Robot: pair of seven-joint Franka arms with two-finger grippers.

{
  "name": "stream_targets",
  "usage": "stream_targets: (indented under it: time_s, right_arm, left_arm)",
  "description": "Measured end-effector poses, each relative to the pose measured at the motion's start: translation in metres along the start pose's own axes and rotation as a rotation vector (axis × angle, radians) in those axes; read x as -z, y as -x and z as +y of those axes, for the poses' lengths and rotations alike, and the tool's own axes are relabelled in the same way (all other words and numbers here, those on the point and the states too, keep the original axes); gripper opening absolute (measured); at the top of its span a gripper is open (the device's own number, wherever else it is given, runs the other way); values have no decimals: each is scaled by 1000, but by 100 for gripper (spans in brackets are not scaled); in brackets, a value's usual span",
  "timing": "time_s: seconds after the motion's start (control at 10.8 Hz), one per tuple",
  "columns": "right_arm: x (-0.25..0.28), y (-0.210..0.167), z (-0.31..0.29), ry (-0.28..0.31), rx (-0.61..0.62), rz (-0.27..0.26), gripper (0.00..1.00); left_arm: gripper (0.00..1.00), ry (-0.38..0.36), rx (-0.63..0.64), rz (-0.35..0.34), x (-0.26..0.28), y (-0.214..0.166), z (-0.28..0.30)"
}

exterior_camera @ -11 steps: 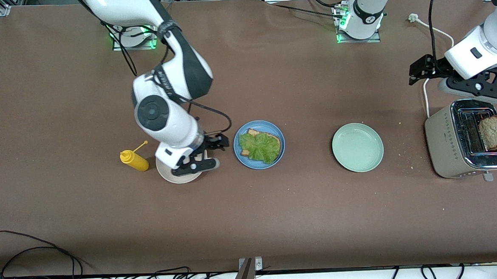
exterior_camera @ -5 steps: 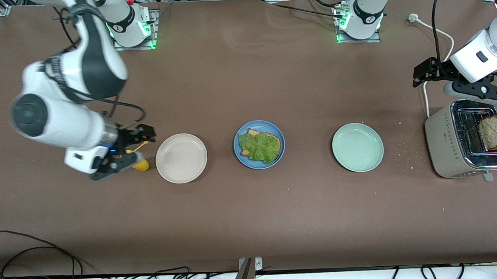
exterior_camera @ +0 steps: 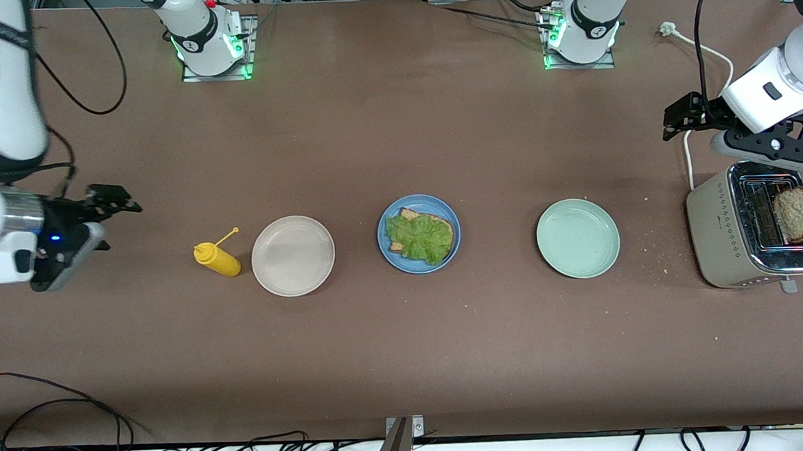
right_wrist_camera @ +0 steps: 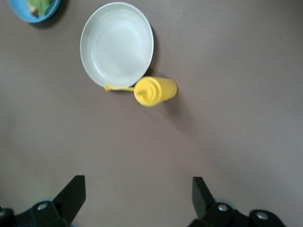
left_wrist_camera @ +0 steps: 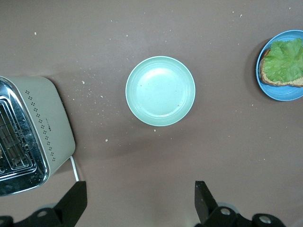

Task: Make sandwich in blue plate with both arms
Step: 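Move the right gripper to the yellow mustard bottle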

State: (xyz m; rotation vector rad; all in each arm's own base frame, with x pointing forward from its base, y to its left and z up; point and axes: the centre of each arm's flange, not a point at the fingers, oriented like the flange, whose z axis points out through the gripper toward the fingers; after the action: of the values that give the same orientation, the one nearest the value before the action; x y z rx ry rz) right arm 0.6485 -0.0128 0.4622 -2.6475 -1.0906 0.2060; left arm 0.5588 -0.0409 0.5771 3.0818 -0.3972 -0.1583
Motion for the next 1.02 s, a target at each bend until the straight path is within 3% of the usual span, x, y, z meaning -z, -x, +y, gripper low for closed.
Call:
stream_targets:
  time_s: [0.28,0.65,1.02]
  right_arm:
    - [-13,39,45,-124,162,171,100]
    - [-76,17,78,-253,279,400,100]
    - [-161,3,112,-299,391,522,100]
  left_arm:
    - [100,0,-1,0,0,0,1]
    - [100,0,-2,1,0,0,1]
    - [100,0,-2,1,0,-1,1]
